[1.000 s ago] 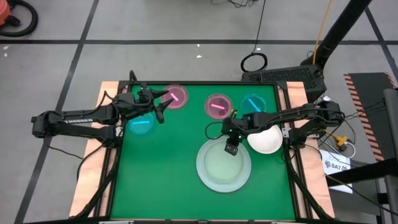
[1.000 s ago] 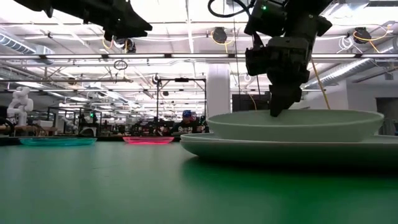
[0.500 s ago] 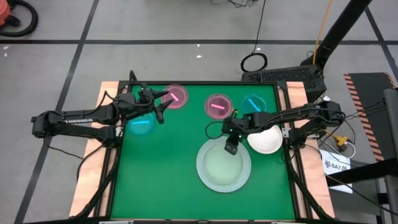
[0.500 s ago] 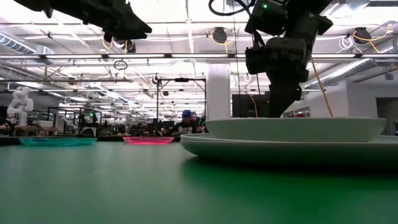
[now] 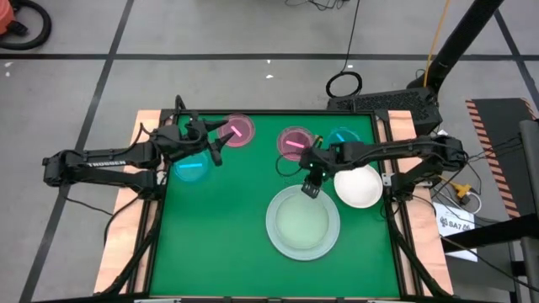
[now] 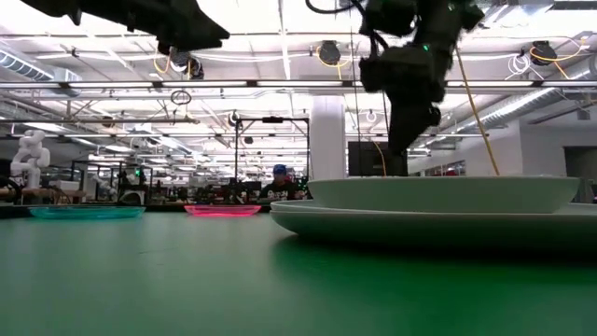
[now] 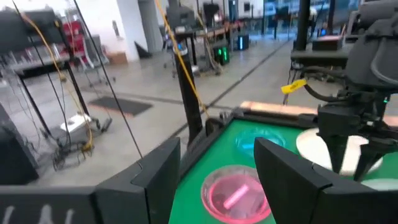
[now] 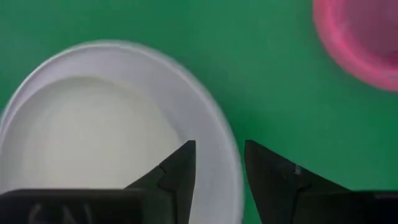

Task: Stack plastic plates
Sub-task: Stack the white plate on top of the green plate

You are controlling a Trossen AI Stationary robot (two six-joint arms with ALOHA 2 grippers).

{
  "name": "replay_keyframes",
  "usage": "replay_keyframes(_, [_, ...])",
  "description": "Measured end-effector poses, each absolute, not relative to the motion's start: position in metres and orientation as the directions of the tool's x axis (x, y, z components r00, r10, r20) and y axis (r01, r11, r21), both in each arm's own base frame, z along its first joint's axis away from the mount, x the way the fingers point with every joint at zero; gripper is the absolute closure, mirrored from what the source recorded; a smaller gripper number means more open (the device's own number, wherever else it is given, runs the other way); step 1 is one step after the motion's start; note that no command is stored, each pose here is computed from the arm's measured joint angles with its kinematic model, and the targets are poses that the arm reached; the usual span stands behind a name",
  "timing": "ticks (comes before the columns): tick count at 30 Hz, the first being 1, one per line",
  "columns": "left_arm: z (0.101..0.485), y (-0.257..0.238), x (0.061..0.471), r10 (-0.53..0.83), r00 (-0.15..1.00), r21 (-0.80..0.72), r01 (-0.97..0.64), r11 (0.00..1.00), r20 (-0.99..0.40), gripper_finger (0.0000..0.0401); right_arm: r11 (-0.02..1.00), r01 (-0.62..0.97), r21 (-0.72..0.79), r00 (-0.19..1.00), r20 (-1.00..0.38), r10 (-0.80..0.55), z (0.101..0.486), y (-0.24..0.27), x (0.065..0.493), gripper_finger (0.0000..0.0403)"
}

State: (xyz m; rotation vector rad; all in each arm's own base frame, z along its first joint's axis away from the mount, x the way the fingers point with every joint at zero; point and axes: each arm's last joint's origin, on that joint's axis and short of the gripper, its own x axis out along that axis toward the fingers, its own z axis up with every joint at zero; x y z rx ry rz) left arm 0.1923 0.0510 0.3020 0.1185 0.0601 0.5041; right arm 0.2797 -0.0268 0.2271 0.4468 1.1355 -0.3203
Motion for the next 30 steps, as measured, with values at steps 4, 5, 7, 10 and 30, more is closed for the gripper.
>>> replay_keyframes(4, [0.307, 0.052, 0.192, 0.527, 0.85, 0.183, -0.521, 0.834, 0.019, 0.0189, 0.872, 0.48, 0.096, 0.39, -0.914, -0.115, 0.257, -0.035, 0.286, 0.0273])
replay_keyframes(5, [0.307, 0.053, 0.191, 0.55, 0.835, 0.196, -0.543, 0.817, 0.02, 0.0189, 0.868, 0.489, 0.084, 0.384, -0.914, -0.128, 0.263, -0.037, 0.286, 0.0273])
replay_keyframes(7, [0.306, 0.054, 0.19, 0.599, 0.801, 0.216, -0.587, 0.78, 0.016, 0.019, 0.857, 0.509, 0.086, 0.379, -0.916, -0.133, 0.272, -0.04, 0.288, 0.0273])
replay_keyframes(10, [0.304, 0.056, 0.189, 0.656, 0.754, 0.247, -0.635, 0.732, -0.006, 0.019, 0.83, 0.549, 0.103, 0.381, -0.914, -0.138, 0.281, -0.044, 0.29, 0.0273])
replay_keyframes(30, [0.295, 0.064, 0.185, 0.73, 0.678, 0.302, -0.68, 0.668, -0.086, 0.019, 0.659, 0.752, -0.024, 0.041, -0.996, -0.082, 0.272, -0.04, 0.258, 0.0273])
